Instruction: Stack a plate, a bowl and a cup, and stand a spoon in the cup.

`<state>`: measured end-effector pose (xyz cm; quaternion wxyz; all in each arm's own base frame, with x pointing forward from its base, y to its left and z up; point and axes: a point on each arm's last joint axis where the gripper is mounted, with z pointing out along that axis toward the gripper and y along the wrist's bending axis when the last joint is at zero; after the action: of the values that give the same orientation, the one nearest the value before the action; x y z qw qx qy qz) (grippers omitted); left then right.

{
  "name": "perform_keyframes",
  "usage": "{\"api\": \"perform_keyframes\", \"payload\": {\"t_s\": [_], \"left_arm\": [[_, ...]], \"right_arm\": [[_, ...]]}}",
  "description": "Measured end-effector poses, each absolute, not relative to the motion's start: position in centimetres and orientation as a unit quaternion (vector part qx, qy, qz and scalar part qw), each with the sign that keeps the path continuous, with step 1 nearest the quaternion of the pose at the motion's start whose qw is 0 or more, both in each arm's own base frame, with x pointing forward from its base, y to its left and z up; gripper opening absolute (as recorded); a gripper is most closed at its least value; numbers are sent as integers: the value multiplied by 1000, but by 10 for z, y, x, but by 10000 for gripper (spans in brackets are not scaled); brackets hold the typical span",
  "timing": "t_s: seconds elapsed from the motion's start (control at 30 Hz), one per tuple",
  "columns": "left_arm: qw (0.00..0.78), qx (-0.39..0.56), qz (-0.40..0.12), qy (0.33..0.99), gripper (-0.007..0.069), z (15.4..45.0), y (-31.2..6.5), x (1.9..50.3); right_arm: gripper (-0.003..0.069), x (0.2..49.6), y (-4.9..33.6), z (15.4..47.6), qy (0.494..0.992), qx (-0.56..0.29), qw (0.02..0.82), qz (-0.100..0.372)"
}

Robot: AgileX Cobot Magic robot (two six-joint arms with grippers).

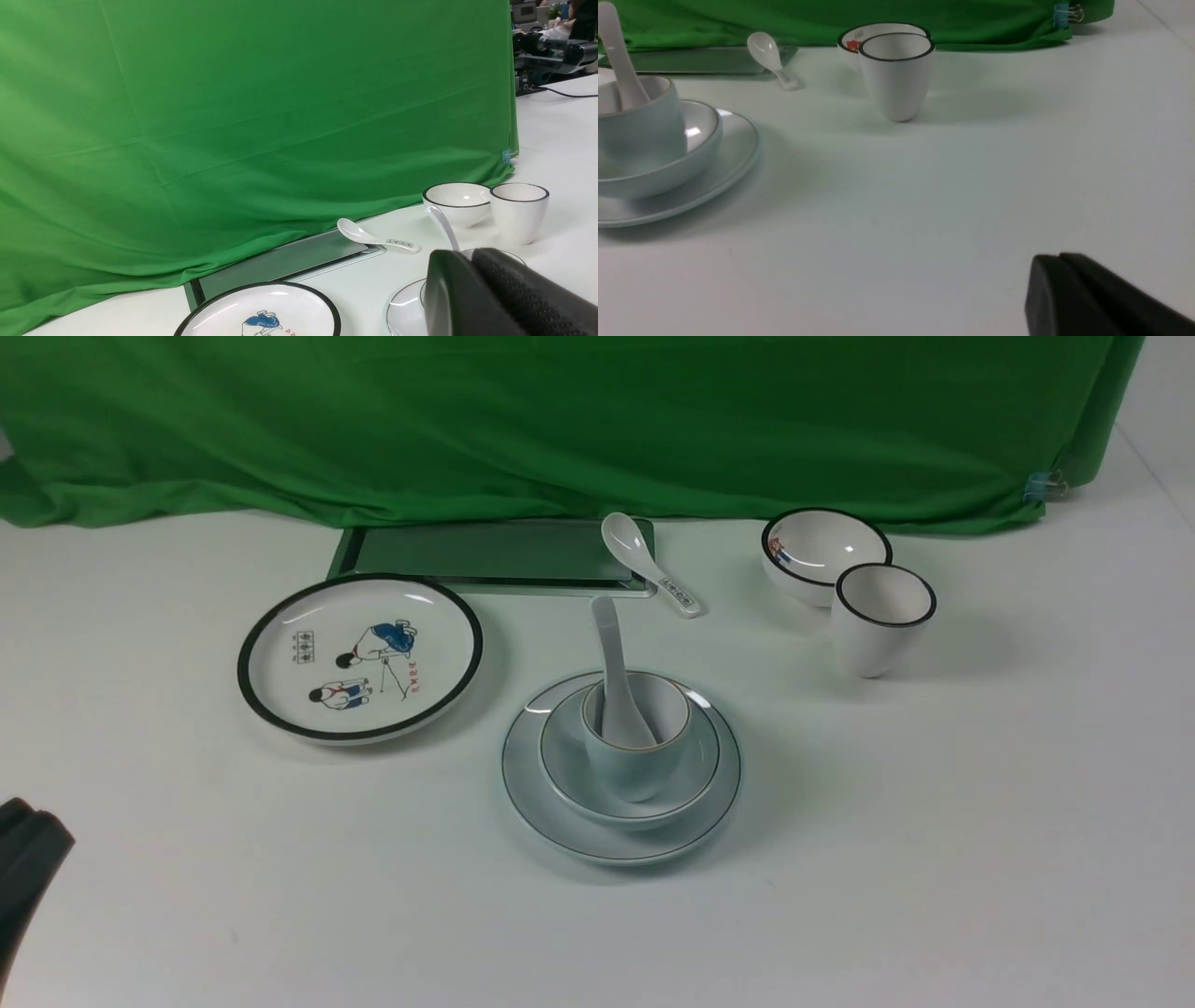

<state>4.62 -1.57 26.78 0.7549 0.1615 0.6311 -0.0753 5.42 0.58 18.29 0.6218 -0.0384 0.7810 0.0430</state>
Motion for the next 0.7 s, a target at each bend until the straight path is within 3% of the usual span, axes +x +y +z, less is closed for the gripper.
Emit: {"api": "perform_keyframes", "payload": {"t_s": [0.4, 0.7], "left_arm": [[759, 155, -68, 629, -8, 266, -14, 45], [739, 3, -42, 672, -8, 241, -3, 50]], "right_arm": [[62, 54, 6, 183, 781, -38, 622, 43], [88, 54, 6, 183, 781, -38, 622, 43]]}}
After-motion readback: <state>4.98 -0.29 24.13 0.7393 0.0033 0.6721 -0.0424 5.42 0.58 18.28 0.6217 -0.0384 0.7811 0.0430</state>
